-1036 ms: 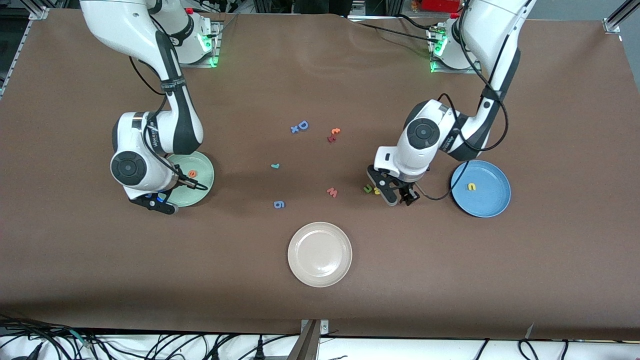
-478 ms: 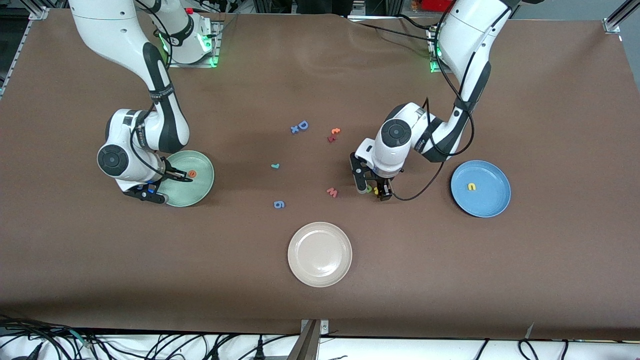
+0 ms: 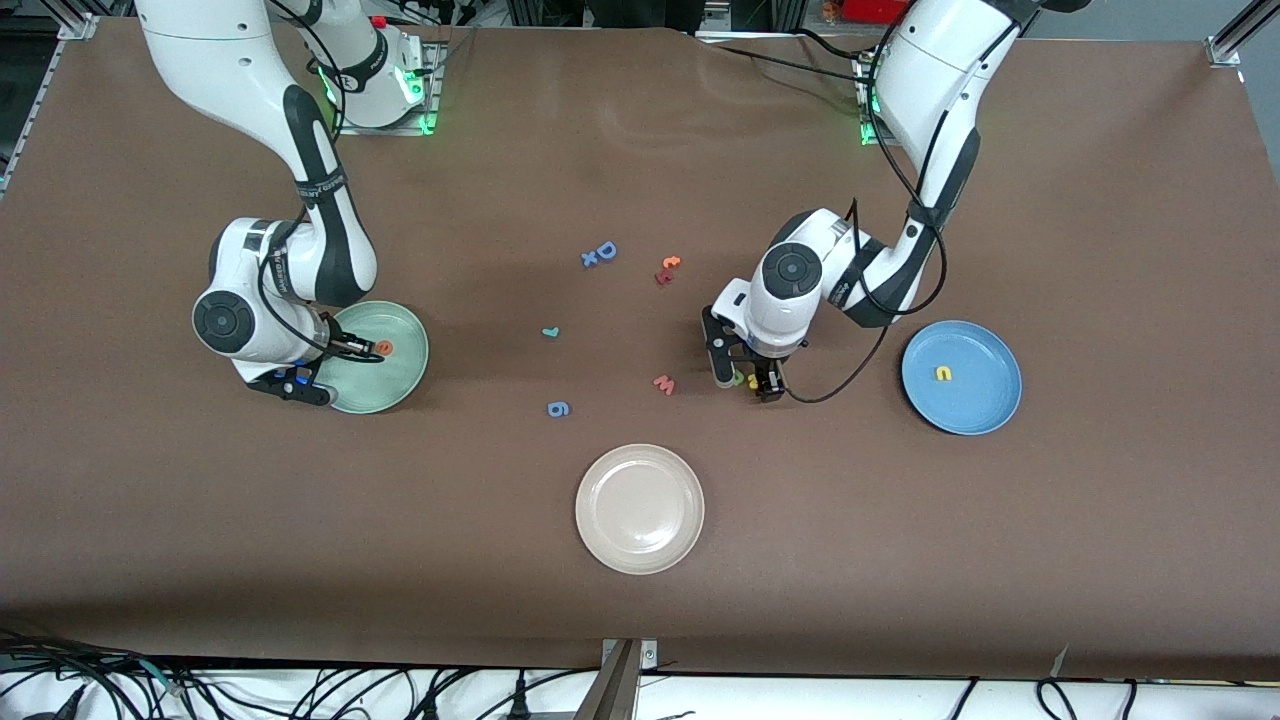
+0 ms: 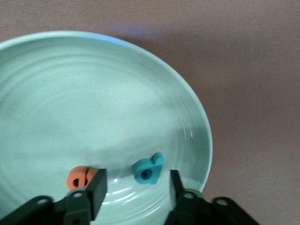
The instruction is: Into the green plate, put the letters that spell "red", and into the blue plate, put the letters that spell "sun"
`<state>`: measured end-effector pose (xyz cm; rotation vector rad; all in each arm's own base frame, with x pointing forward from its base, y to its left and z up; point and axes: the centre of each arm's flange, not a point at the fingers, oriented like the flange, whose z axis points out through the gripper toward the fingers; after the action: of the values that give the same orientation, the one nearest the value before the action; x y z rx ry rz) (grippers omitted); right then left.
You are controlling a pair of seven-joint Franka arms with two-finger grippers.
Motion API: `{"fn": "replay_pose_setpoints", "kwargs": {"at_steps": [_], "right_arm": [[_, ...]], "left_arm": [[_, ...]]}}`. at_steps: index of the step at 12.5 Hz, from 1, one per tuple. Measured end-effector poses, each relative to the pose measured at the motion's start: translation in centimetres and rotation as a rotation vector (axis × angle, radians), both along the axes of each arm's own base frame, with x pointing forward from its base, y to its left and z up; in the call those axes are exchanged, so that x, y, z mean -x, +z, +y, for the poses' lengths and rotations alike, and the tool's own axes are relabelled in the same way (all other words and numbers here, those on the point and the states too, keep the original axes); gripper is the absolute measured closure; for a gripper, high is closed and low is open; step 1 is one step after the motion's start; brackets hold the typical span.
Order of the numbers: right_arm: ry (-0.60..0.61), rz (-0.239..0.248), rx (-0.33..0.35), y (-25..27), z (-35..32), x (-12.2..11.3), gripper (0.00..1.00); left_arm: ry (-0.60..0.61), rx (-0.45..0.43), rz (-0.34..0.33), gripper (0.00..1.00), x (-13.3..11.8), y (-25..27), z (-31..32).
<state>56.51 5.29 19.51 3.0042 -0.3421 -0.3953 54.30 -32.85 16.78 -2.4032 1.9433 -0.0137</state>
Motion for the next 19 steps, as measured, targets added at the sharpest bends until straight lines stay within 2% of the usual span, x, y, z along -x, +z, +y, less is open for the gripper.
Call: {"fn": "replay_pose_setpoints", "kwargs": {"at_steps": [3,5,8,12,16,19], "right_arm": [[-0.022,0.024,-0.025,3.9,3.3,-1.0,0.01],[-0.09,0.007,-0.005,5.8,7.9,-1.0,0.0],[-0.223,-0.023,0.031,6.3,15.7,0.8,0.0],[-0.383,-0.112,0.051,6.1,23.7,3.1,0.01],[-0.516,-0.202,0.068,3.0,29.8,5.9,0.09],[-0.585,-0.233,0.054,0.1,31.8,6.9,0.13]], "left_arm": [[0.0,0.0,0.0,0.24,0.0,-0.1,0.0],[0.0,0.002,-0.002,0.24,-0.1,0.0,0.0],[-0.001,0.019,-0.022,0.24,-0.2,-0.1,-0.2],[-0.001,0.019,-0.022,0.24,-0.2,-0.1,-0.2],[-0.004,0.022,-0.024,0.33,-0.2,-0.1,-0.4],[-0.005,0.025,-0.026,0.33,-0.1,-0.3,-0.5]]}}
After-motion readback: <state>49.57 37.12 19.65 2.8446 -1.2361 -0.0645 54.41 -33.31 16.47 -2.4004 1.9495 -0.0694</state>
